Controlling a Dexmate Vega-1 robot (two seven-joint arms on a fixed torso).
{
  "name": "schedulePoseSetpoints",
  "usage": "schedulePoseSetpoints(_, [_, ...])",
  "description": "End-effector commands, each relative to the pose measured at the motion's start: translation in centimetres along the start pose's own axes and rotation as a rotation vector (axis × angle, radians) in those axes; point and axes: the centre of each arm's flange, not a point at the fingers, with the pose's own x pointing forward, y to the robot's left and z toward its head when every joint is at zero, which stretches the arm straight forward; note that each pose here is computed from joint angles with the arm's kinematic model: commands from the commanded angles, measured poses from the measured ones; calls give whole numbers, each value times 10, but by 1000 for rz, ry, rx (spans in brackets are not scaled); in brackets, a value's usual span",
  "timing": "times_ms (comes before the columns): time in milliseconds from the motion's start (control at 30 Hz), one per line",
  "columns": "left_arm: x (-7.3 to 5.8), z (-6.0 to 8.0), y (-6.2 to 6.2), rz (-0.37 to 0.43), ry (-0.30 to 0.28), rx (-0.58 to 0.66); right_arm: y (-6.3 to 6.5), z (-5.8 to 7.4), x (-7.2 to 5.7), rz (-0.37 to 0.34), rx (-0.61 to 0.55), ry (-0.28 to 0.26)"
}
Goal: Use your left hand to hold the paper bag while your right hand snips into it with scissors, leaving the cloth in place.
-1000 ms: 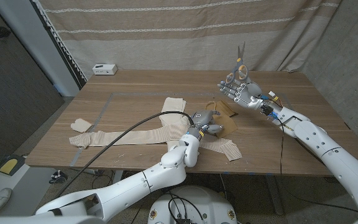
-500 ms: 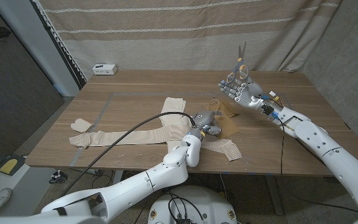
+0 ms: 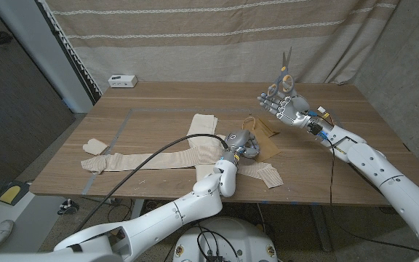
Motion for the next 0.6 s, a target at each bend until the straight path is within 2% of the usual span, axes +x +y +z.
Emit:
schedulePoseSetpoints(33, [0, -8, 4, 48, 45, -111, 2, 4, -2, -7, -12, -7])
schedulePoseSetpoints(133, [-1, -10, 8, 52, 59, -161, 3, 5, -2, -4, -15, -8])
schedulePoseSetpoints(300, [-2, -15, 20, 95, 49, -222, 4, 5, -2, -6, -21, -10])
schedulePoseSetpoints(333, [-2, -16, 27, 112, 39, -247, 4, 5, -2, -5, -20, -14])
schedulePoseSetpoints(400, [-1, -16, 30, 126, 36, -260, 4, 5, -3, -6, -23, -13])
schedulePoseSetpoints(433, [-1, -17, 37, 141, 35, -296, 5, 5, -4, -6, -23, -16])
schedulePoseSetpoints(600, [1, -17, 53, 185, 25, -410, 6, 5, -5, -7, -24, -22])
